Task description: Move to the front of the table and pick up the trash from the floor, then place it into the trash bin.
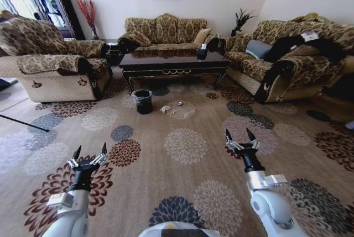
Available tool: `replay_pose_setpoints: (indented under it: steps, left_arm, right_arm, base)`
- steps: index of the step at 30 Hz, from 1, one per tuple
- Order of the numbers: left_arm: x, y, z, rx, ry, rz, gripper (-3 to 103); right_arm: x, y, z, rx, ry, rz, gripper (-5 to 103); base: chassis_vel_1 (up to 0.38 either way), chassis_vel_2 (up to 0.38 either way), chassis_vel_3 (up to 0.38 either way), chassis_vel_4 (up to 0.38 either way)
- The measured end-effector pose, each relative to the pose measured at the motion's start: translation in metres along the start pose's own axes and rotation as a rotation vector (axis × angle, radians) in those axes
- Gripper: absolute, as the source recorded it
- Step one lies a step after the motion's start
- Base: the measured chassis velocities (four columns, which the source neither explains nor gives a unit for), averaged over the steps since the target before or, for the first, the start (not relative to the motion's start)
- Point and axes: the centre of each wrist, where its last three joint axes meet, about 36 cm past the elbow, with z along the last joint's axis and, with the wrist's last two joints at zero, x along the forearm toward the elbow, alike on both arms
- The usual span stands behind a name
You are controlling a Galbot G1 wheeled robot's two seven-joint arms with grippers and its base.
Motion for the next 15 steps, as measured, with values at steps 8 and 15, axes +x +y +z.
replay_pose_setpoints:
  steps: [8, 15]
  left_arm:
    - [0.003, -0.002, -0.005, 0.001, -0.001, 0.010, 100]
    - [0.000, 0.000, 0.013, 0.009, 0.044, 0.021, 100]
  right_arm:
    - [0.000, 0.003, -0.017, 0.045, -0.015, -0.047, 100]
    - [0.001, -0.008, -0.001, 0.110, 0.034, -0.098, 100]
  base:
    - [0.000, 0.000, 0.000, 0.000]
    - [0.000, 0.000, 0.000, 0.000]
